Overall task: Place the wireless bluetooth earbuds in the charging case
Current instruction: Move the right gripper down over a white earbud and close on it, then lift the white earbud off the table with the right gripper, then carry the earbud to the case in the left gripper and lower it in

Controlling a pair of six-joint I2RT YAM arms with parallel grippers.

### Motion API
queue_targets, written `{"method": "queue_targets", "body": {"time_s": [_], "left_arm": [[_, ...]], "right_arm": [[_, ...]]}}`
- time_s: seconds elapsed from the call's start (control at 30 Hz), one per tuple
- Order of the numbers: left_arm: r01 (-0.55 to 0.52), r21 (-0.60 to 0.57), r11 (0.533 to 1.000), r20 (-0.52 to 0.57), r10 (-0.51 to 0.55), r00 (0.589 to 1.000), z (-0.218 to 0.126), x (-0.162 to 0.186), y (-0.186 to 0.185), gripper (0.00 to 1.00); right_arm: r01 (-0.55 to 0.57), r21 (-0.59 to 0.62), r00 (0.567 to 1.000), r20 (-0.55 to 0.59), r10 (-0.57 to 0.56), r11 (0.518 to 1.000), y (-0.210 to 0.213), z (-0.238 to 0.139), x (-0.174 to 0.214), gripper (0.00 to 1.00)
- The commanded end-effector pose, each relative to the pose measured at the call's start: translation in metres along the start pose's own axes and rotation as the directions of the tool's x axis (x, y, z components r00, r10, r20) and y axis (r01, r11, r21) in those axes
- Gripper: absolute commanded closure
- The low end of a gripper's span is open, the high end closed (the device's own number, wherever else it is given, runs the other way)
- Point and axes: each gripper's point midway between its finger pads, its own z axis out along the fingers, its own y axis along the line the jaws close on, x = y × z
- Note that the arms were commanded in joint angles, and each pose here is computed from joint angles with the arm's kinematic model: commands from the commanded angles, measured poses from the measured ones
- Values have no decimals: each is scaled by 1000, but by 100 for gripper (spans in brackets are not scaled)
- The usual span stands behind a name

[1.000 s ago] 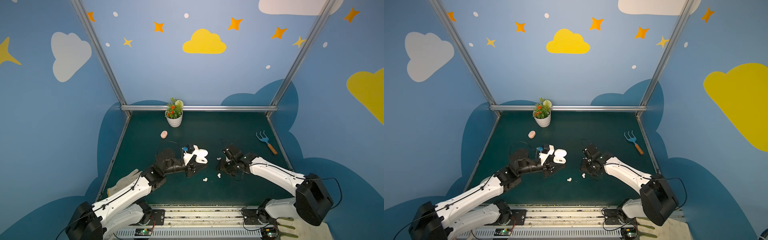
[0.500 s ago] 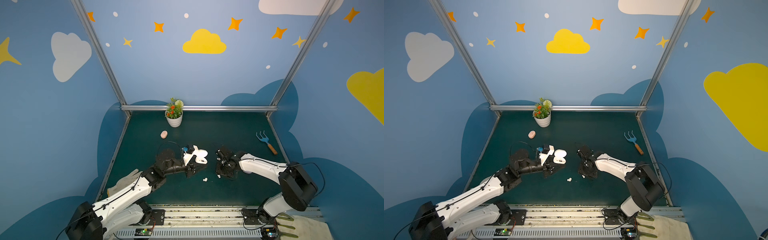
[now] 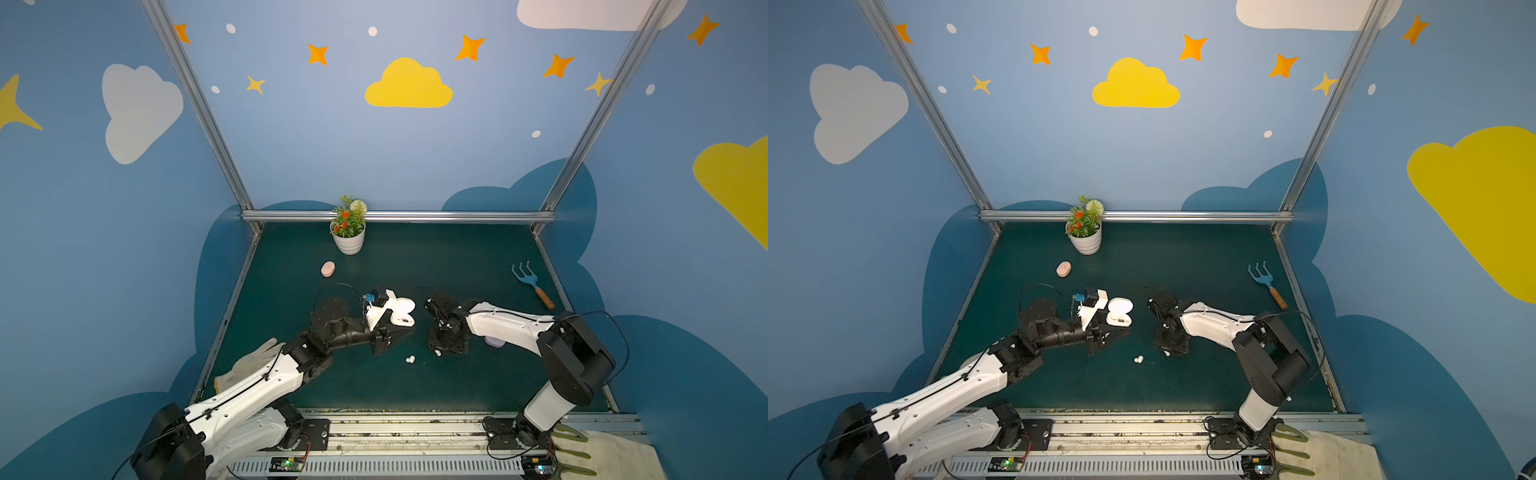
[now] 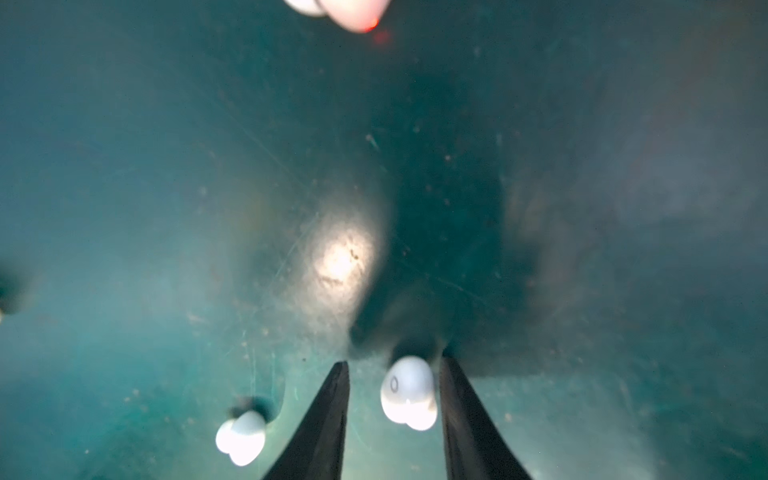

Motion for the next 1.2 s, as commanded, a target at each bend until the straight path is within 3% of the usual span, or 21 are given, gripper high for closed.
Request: {"method": "queue_targets", "body": {"time_s": [0.0,0.27,0.63,0.9,1.17], "left_arm": [[-14,1,1000,27,14,1000,-3,-6,-2,85],[-17,-1,1000,29,17,999,-3,-7,-2,85],[-16,4,1000,32,16,999,-4,-7,-3,85],[-19,25,1000,53,18,998,-2,-9,-5,85],[-25,60,998,68,20,997,3,-11,-9,85]], "right_arm": [[4,35,1000,-11,-4,999,-2,3,2,67],[6,85,999,-34,-3,996,-10,10,6,78],[10,47,1000,5,-10,999,-3,-2,1,88],[58,-145,985,170,-33,988,17,-52,-14,90],[269,-398,938,314,-145,877,57,-134,-10,92]]}}
